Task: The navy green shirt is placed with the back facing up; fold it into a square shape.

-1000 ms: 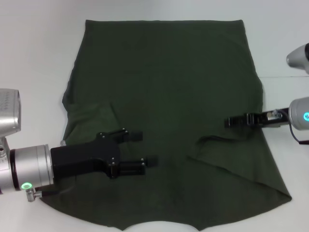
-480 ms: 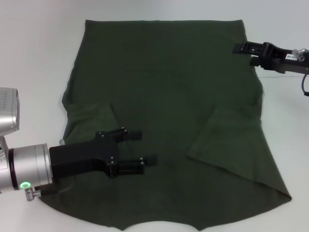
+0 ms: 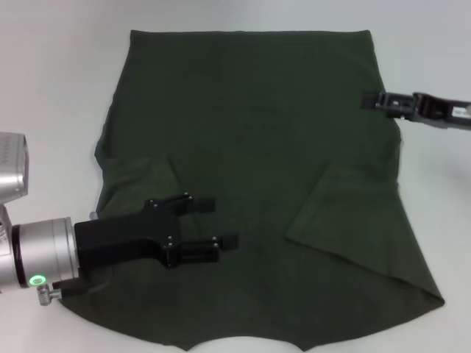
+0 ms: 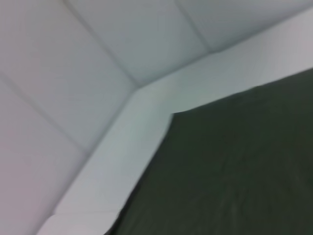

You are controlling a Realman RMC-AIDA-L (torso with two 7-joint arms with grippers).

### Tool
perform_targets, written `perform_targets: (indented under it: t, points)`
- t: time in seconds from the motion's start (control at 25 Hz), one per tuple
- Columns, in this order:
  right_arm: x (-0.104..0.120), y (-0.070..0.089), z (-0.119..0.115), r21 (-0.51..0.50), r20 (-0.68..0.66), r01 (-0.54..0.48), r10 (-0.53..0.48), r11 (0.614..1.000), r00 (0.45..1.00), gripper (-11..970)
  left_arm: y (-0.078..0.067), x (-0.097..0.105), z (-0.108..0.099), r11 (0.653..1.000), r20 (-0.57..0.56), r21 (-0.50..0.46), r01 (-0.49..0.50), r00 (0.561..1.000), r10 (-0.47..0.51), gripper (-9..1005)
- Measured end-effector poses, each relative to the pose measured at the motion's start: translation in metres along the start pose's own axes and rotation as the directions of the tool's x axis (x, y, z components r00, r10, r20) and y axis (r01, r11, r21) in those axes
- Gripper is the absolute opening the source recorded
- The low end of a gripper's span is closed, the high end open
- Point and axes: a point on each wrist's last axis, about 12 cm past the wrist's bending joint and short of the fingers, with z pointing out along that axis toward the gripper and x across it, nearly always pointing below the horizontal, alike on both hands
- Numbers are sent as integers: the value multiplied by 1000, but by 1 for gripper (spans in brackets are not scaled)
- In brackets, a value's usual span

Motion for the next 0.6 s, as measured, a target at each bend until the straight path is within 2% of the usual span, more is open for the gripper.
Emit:
perform_targets:
  t: [0.08, 0.24, 0.4, 0.48, 0.6]
  points:
    - [10, 0, -10, -48, 3, 38, -38, 998, 999, 905, 1, 0, -1, 1000, -3, -5, 16, 1000, -16, 919]
    - [40, 2, -28, -159, 2, 191, -193, 969, 981, 903, 1, 2, -5, 999, -15, -12, 43, 999, -43, 919]
    - [71, 8, -35, -250, 6, 346, -356, 904, 934, 900, 0, 5, -8, 999, -29, -7, 54, 998, -54, 920]
    - [86, 13, -38, -308, 10, 418, -437, 855, 900, 900, 0, 6, -7, 997, -43, -7, 73, 996, -73, 920]
    - [105, 17, -42, -369, 14, 475, -506, 799, 862, 900, 3, 4, -9, 994, -54, -21, 104, 993, -105, 920]
